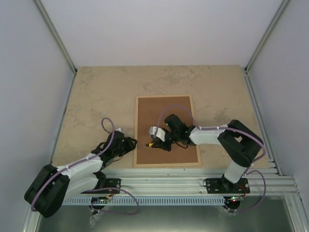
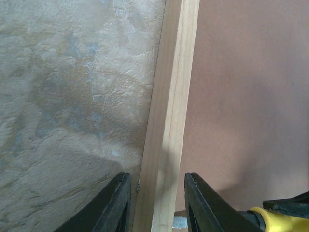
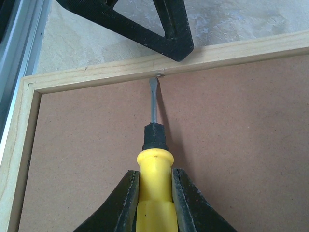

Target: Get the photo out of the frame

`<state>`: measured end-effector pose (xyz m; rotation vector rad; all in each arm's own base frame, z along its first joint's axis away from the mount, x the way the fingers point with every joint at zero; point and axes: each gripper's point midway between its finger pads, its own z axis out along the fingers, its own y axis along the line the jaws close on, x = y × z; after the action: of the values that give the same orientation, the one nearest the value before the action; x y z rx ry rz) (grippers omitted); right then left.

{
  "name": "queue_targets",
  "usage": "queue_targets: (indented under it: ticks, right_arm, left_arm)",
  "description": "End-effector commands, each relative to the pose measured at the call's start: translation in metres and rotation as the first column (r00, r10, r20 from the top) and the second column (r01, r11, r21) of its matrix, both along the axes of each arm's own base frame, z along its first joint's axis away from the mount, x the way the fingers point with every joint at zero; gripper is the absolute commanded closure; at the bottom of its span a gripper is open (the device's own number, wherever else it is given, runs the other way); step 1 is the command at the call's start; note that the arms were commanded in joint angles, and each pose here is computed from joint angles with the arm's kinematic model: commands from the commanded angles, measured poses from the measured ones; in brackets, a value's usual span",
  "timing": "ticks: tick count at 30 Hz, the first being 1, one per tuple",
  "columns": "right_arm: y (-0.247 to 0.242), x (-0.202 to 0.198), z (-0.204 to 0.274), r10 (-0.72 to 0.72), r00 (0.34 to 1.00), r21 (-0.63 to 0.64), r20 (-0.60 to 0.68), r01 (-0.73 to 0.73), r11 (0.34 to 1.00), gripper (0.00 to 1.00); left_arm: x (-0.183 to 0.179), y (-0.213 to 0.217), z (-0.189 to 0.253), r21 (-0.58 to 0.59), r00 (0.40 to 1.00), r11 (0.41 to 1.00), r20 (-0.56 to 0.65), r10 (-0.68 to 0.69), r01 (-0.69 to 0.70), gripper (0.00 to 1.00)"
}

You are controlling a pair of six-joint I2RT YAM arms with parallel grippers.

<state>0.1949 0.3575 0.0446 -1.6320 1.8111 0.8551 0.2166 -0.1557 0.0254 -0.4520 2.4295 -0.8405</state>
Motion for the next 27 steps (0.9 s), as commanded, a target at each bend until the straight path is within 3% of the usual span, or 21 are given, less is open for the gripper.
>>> queue_targets:
  ticks: [1,16,27]
  right_arm:
    - [0.004,0.005,-0.001,0.000,1.000,0.002,-0.009,0.000,1.000,1.00]
    - [0.009,0.010,0.007,-0.010,1.000,0.015,0.002,0.010,1.000,1.00]
    - [0.035,0.015,0.024,0.019,0.999,0.058,0.027,-0.021,0.998,1.00]
  left_arm:
    - [-0.001,0.001,-0.001,-0.007,1.000,1.000,0.008,-0.001,0.001,0.67]
    - [-0.004,-0.002,-0.006,-0.021,1.000,1.000,-0.010,-0.011,0.011,0.72]
    - [-0.011,-0.007,-0.013,-0.071,0.999,0.997,-0.033,-0.029,0.026,0.87]
